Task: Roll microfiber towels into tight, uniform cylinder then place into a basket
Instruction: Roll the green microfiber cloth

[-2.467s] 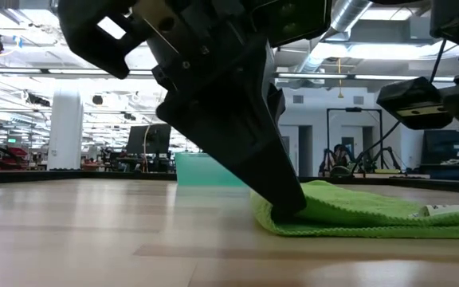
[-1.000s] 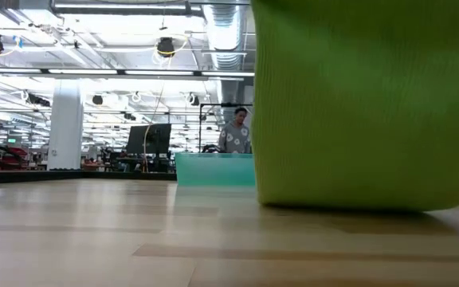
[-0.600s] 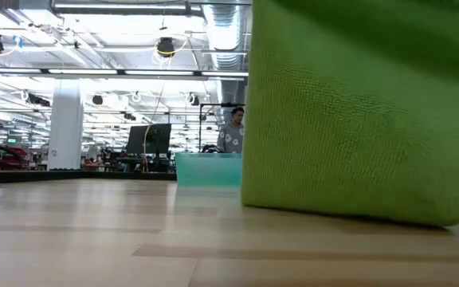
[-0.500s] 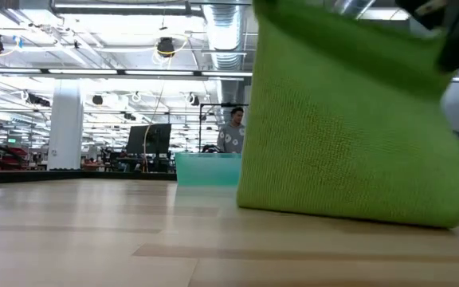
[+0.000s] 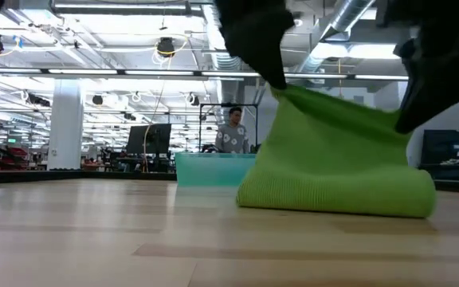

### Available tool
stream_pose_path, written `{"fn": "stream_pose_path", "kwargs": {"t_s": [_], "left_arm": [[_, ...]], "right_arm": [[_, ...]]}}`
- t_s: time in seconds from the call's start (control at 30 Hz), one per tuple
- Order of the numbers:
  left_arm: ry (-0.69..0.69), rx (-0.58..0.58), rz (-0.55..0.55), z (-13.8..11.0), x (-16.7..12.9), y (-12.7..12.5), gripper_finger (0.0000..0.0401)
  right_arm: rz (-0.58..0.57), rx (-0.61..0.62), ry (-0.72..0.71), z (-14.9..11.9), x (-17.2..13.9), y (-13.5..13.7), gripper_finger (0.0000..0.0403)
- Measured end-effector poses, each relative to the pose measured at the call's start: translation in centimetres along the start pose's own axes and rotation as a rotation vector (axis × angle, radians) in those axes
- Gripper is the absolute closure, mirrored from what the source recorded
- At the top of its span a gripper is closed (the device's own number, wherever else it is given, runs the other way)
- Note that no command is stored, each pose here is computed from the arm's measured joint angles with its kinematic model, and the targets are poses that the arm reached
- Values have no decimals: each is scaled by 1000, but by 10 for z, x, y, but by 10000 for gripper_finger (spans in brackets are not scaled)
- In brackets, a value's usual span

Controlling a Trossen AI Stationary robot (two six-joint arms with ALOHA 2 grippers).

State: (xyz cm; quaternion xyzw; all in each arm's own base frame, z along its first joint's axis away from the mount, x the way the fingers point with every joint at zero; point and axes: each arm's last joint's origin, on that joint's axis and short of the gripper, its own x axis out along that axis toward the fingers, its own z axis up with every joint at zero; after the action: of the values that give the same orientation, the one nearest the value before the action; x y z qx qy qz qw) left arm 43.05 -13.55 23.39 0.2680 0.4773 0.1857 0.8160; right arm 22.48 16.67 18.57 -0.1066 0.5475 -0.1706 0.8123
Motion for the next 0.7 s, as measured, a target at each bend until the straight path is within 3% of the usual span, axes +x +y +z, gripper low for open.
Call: {"fn": "stream_pose_path", "kwargs": {"t_s": [0.33, 0.7], "left_arm": [[12, -40, -1, -1, 25, 13, 401], [1, -55, -45, 0, 27, 15, 391]], "right_arm": [[-103, 124, 33, -5, 36, -22, 395], [-69, 142, 52, -5, 37, -21, 395]]}}
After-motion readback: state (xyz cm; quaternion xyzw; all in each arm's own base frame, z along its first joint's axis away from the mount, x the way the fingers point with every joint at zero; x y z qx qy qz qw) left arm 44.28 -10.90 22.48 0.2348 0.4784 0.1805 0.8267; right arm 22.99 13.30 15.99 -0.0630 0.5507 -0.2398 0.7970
